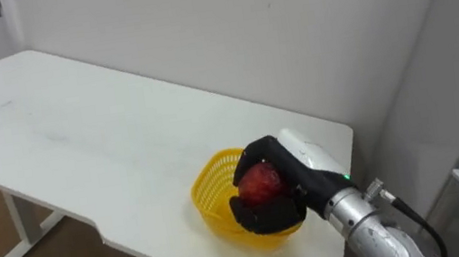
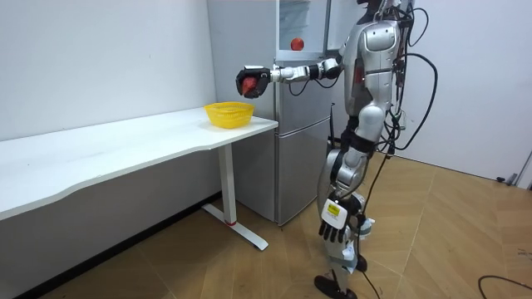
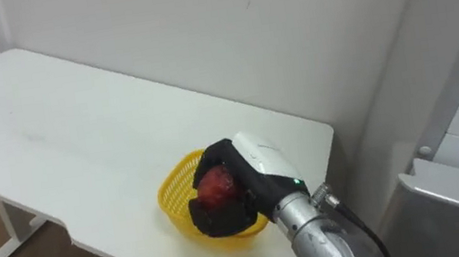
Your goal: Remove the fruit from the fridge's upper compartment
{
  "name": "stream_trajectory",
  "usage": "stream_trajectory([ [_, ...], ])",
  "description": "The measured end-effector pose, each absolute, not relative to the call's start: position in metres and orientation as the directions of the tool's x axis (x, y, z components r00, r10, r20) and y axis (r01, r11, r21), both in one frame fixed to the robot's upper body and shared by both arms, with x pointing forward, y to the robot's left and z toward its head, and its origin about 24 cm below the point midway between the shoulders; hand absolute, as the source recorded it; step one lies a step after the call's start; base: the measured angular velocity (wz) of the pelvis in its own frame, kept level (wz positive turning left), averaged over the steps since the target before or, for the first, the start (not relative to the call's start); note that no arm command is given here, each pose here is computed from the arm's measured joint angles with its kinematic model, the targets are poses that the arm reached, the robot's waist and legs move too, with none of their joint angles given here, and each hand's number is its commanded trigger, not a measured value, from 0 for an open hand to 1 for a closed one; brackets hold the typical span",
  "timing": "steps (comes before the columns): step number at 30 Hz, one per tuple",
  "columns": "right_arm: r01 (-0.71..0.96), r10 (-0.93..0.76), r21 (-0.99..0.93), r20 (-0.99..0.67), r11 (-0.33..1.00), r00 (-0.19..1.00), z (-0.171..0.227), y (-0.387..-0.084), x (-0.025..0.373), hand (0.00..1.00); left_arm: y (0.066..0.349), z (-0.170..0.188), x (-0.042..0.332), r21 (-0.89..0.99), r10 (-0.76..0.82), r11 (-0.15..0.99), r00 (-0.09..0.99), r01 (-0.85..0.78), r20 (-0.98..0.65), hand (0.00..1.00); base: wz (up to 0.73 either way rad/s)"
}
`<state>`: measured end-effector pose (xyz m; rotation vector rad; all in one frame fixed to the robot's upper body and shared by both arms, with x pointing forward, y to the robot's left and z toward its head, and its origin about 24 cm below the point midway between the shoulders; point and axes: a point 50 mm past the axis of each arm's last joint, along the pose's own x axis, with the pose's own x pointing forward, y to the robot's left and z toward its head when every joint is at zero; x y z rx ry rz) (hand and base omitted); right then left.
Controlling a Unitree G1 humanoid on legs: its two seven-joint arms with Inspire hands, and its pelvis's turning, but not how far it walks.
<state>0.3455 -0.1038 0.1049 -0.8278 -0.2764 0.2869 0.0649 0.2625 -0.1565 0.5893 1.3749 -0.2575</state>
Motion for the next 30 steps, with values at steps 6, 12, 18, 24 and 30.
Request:
stream_trajectory([
  [6, -0.143, 0.336, -0.757, 0.106, 0.637, 0.936, 0.101, -0.109, 0.348, 1.00, 0.260, -0.158, 0.061, 0.229, 0.156, 0.819, 0.179, 0.526, -0.971, 0.00, 0.02],
  [12, -0.167, 0.298, -0.720, 0.058, 0.673, 0.953, 0.092, -0.117, 0.350, 1.00, 0.260, -0.158, 0.060, 0.232, 0.160, 0.815, 0.178, 0.531, -0.971, 0.00, 0.00],
  [18, -0.171, 0.292, -0.704, 0.054, 0.689, 0.955, 0.091, -0.117, 0.350, 1.00, 0.259, -0.159, 0.055, 0.225, 0.159, 0.817, 0.168, 0.531, -0.973, 0.00, 0.02],
  [24, -0.144, 0.282, -0.699, 0.086, 0.700, 0.956, 0.101, -0.117, 0.356, 0.00, 0.258, -0.159, 0.054, 0.225, 0.158, 0.815, 0.170, 0.533, -0.973, 0.00, 0.04],
  [30, -0.132, 0.289, -0.702, 0.109, 0.699, 0.951, 0.110, -0.115, 0.359, 0.00, 0.259, -0.159, 0.049, 0.219, 0.166, 0.819, 0.147, 0.531, -0.975, 0.00, 0.00],
])
